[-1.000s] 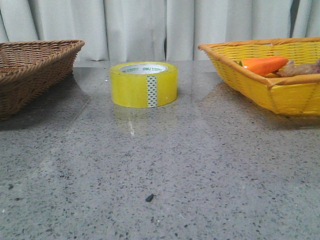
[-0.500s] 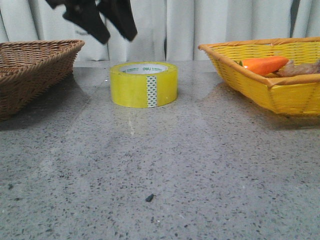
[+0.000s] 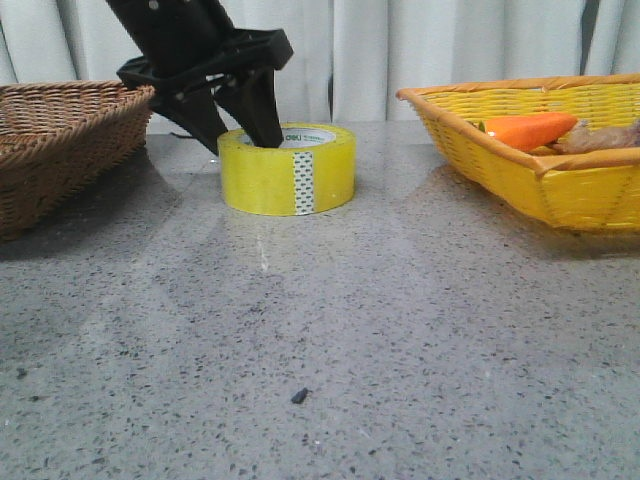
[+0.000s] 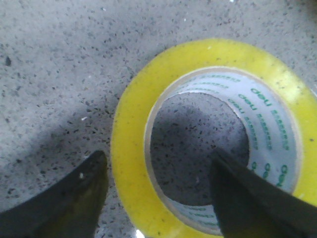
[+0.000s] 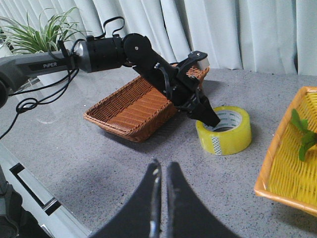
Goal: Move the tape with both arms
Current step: 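Lower the left gripper into the tape roll's hole and grasp it, then lift the tape with the left gripper and carry it over the wicker basket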
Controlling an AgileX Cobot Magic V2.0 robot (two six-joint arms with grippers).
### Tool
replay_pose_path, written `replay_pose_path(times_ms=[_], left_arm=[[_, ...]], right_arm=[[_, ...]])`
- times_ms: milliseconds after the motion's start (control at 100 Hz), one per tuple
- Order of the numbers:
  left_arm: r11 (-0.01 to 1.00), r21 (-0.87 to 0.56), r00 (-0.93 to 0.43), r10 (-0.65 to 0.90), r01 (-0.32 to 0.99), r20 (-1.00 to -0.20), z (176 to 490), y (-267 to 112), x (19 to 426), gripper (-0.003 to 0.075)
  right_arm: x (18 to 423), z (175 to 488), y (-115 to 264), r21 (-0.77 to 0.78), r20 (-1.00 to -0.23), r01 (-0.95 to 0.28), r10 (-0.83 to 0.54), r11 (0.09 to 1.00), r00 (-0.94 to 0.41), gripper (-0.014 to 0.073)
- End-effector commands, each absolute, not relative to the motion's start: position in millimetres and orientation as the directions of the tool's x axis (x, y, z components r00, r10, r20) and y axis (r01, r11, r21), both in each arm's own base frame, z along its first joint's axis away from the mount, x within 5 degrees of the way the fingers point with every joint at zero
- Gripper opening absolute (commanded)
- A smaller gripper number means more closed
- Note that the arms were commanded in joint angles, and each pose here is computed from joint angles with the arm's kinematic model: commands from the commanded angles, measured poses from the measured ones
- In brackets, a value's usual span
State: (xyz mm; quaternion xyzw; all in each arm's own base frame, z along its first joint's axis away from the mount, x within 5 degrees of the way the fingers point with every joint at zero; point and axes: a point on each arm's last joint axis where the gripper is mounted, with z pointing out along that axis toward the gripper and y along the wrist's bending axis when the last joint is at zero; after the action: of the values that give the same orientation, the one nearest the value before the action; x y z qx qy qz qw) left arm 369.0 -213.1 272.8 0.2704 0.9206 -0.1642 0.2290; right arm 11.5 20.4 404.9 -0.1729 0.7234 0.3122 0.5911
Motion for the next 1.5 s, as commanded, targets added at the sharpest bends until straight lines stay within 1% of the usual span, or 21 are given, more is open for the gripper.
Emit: replay_pose_path(times_ms=[0, 30, 80, 90, 150, 160, 220, 230, 240, 310, 370, 430, 520, 630, 700, 790, 860, 1020, 1160, 1350, 1490], left_arm=[[0.797, -0.198, -0.712, 0.361, 0.571, -0.603, 304, -215, 367, 0.0398], [0.796, -0.198, -0.712, 0.361, 0.571, -0.602, 303, -215, 367, 0.0382], [0.797, -0.198, -0.713, 0.361, 0.571, -0.601, 303, -216, 368, 0.0312], [0.797, -0.198, -0.713, 0.361, 0.571, -0.601, 303, -216, 368, 0.0312], [0.796, -0.202, -0.713, 0.358, 0.57, -0.603, 303, -216, 368, 0.0171], [0.796, -0.204, -0.714, 0.356, 0.569, -0.603, 303, -216, 368, 0.0171], [0.792, -0.226, -0.718, 0.341, 0.567, -0.607, 305, -218, 367, 0.0006], [0.791, -0.233, -0.721, 0.337, 0.566, -0.606, 305, -218, 367, 0.0006], [0.787, -0.234, -0.717, 0.338, 0.57, -0.61, 306, -218, 367, -0.002], [0.78, -0.263, -0.716, 0.311, 0.568, -0.624, 314, -221, 366, -0.0021], [0.767, -0.283, -0.705, 0.291, 0.576, -0.646, 328, -222, 364, -0.0021], [0.755, -0.28, -0.675, 0.276, 0.593, -0.684, 350, -221, 361, -0.0021], [0.745, -0.238, -0.595, 0.255, 0.623, -0.762, 394, -212, 350, -0.0021], [0.774, -0.13, -0.457, 0.222, 0.62, -0.862, 453, -184, 332, -0.0021], [0.806, -0.075, -0.385, 0.197, 0.588, -0.902, 481, -160, 319, -0.0021], [0.85, -0.046, -0.339, 0.158, 0.524, -0.928, 505, -126, 305, -0.0021], [0.884, -0.029, -0.345, 0.151, 0.466, -0.927, 514, -99, 297, -0.0021], [0.945, -0.02, -0.478, 0.147, 0.327, -0.866, 508, -48, 295, -0.0021], [0.968, -0.043, -0.58, 0.113, 0.249, -0.806, 485, -22, 302, -0.0021], [0.974, -0.087, -0.712, 0.092, 0.21, -0.697, 425, -16, 315, -0.0021], [0.979, -0.101, -0.748, 0.069, 0.179, -0.66, 385, -15, 322, -0.002]], right_arm=[[13, 417, 21, 0.248, -0.968, -0.628, 0.171, 0.737, -0.182, -0.0066], [13, 417, 21, 0.248, -0.968, -0.628, 0.171, 0.737, -0.182, -0.0066], [13, 417, 21, 0.248, -0.968, -0.628, 0.171, 0.737, -0.182, -0.0066], [13, 417, 21, 0.248, -0.968, -0.628, 0.171, 0.737, -0.182, -0.0066], [13, 417, 21, 0.248, -0.968, -0.628, 0.171, 0.737, -0.182, -0.0066], [13, 417, 20, 0.247, -0.969, -0.627, 0.17, 0.738, -0.181, -0.0066], [13, 417, 20, 0.245, -0.969, -0.626, 0.168, 0.74, -0.18, -0.0066], [13, 417, 20, 0.244, -0.969, -0.626, 0.167, 0.741, -0.18, -0.0066], [13, 417, 20, 0.242, -0.97, -0.625, 0.166, 0.742, -0.178, -0.0066], [13, 417, 20, 0.235, -0.972, -0.622, 0.161, 0.747, -0.173, -0.0066], [14, 417, 19, 0.227, -0.973, -0.619, 0.156, 0.752, -0.168, -0.0066], [14, 417, 19, 0.215, -0.976, -0.613, 0.15, 0.76, -0.156, -0.0066], [16, 418, 17, 0.188, -0.982, -0.602, 0.139, 0.776, -0.128, -0.0066], [17, 420, 15, 0.157, -0.988, -0.588, 0.132, 0.793, -0.086, -0.0066], [18, 423, 14, 0.139, -0.99, -0.581, 0.134, 0.802, -0.052, -0.0066], [18, 426, 13, 0.115, -0.991, -0.572, 0.137, 0.812, -0.005, -0.0066], [19, 429, 12, 0.094, -0.99, -0.563, 0.135, 0.821, 0.032, -0.0066], [20, 433, 10, 0.056, -0.987, -0.546, 0.13, 0.836, 0.099, -0.0066], [20, 434, 10, 0.056, -0.986, -0.547, 0.134, 0.835, 0.104, -0.0066], [20, 431, 10, 0.058, -0.99, -0.545, 0.119, 0.836, 0.079, -0.0066], [20, 432, 11, 0.073, -0.988, -0.555, 0.136, 0.829, 0.073, -0.0066]])
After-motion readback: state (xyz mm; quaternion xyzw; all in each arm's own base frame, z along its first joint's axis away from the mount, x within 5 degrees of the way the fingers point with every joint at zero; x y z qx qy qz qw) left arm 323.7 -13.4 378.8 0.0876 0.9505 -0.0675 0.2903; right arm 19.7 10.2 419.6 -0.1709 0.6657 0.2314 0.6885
